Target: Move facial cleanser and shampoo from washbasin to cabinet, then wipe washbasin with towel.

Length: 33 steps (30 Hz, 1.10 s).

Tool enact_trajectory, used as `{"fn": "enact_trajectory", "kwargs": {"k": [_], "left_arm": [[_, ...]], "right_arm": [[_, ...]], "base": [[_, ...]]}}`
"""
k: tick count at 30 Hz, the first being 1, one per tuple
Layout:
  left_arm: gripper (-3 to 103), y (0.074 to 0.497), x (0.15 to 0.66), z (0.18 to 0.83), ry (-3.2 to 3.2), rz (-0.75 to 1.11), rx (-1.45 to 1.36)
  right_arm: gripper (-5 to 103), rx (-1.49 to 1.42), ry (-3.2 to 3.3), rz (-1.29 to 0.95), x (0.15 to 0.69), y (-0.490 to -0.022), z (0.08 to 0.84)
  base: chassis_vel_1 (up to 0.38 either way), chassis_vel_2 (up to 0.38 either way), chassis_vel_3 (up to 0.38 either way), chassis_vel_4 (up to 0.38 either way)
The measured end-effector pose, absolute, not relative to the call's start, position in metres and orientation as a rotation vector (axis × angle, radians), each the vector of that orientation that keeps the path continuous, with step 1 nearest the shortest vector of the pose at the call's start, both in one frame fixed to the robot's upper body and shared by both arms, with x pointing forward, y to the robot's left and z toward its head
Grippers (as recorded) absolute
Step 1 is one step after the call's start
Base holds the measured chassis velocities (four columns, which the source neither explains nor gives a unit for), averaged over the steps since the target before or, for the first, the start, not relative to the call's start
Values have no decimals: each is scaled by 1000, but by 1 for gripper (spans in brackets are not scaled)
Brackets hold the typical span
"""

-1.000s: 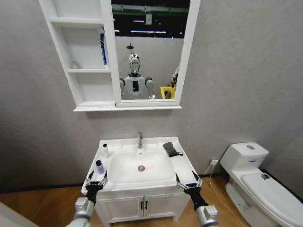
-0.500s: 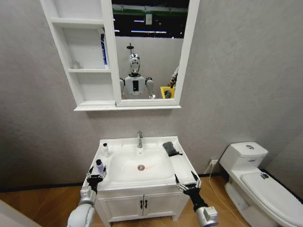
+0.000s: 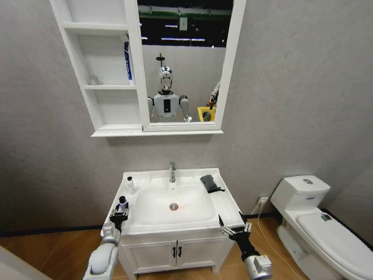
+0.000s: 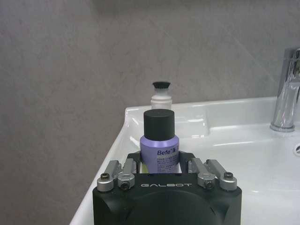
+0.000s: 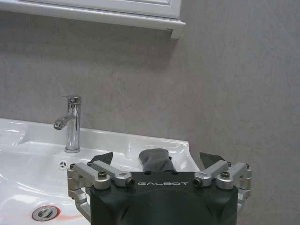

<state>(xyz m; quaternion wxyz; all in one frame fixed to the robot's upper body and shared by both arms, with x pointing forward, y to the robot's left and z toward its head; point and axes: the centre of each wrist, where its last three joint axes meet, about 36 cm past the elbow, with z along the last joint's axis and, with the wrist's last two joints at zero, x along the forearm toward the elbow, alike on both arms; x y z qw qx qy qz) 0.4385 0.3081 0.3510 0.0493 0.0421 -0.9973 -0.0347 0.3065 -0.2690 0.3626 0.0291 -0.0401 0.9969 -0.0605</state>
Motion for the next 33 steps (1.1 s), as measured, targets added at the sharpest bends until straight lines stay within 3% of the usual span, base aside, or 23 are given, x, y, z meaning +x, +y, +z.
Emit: {"fn": "enact_trajectory", "kwargs": {"k": [6,12,14,15,19,21,28,33], "left_arm": [[42,322,434,403,-3083,-119,87],[42,347,430,545,-3157,-111,-52],[42,350,429,558,-3150,-106,-69],[42,372,430,630,-3092,-151,-137],[42,384,437,665,-3076,-178,-146],[42,396,454,715,-3068,-190,-149],[42,407,492,768,-3073,-167,-83],[42,413,547,805,-3071,-124,2]], "right_arm": [[100,-125,3070,-189,309,-269,364],[100,-138,3078,-186,309,-266,360],[100,-138,3078,-185,310,-266,360],[100,-140,3086,-185,311,-265,356],[100,-144,3089,-186,310,-265,355],[100,-147,3089,-187,309,-264,355],[100,-153,3085,-189,305,-263,356],[100,-146,3093,-192,301,-265,349]], "base": [[0,0,0,0],[0,0,0,0],[0,0,0,0],[0,0,0,0],[0,0,0,0],[0,0,0,0],[0,0,0,0],[0,0,0,0]]}}
